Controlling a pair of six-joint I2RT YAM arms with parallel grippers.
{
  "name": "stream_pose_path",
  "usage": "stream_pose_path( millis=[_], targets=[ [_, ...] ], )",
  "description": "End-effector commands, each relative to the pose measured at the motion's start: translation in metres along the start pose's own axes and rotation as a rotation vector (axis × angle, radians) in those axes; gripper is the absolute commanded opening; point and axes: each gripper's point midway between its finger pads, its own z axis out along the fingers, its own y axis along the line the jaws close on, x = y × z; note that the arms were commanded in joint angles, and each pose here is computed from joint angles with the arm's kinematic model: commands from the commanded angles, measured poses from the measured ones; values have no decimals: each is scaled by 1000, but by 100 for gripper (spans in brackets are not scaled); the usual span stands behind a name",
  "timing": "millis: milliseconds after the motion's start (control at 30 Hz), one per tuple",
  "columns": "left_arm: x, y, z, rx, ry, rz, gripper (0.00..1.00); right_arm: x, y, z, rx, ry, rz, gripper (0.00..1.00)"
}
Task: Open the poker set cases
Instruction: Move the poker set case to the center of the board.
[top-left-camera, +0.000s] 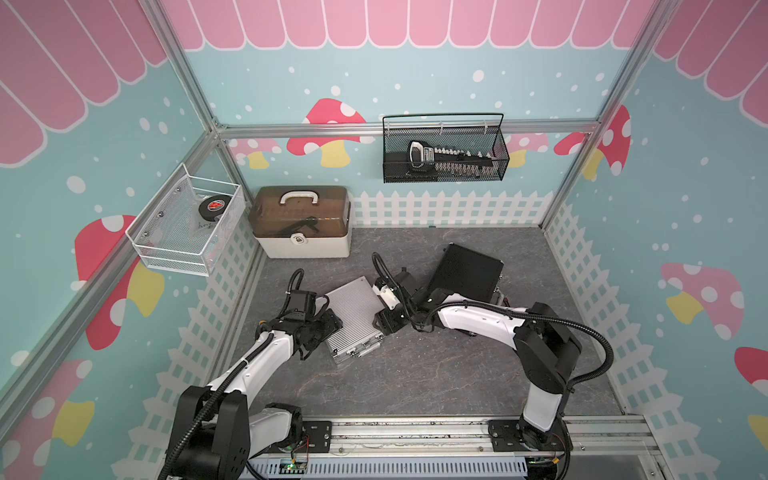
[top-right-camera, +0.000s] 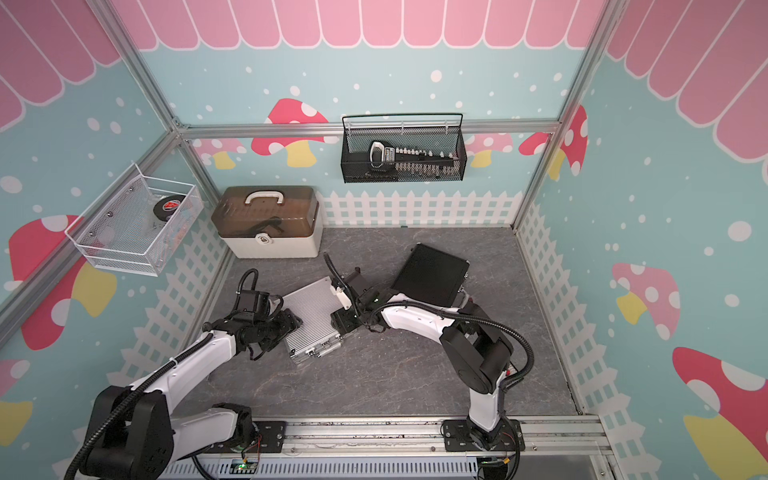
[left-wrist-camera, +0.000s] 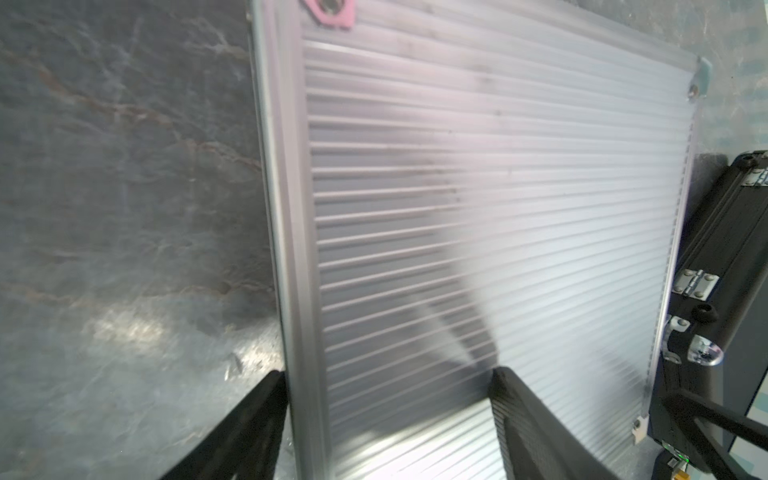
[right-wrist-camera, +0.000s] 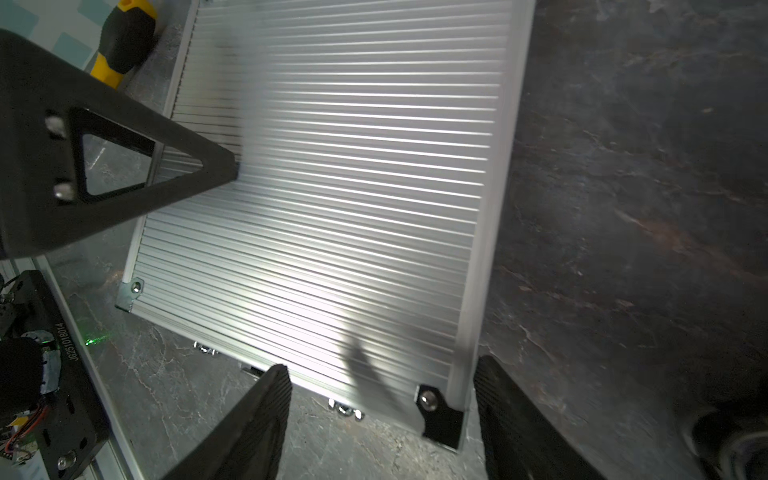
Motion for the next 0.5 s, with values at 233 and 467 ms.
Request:
stream_pose_path(
  millis=[233,467],
  targets=[
    [-29,-27,21,41,-13,75,76,-6,-10,11,-46,3,33,70],
    [-35,-47,37,60,19,108,77,1,-3,19,-90,6,57,65]
  ],
)
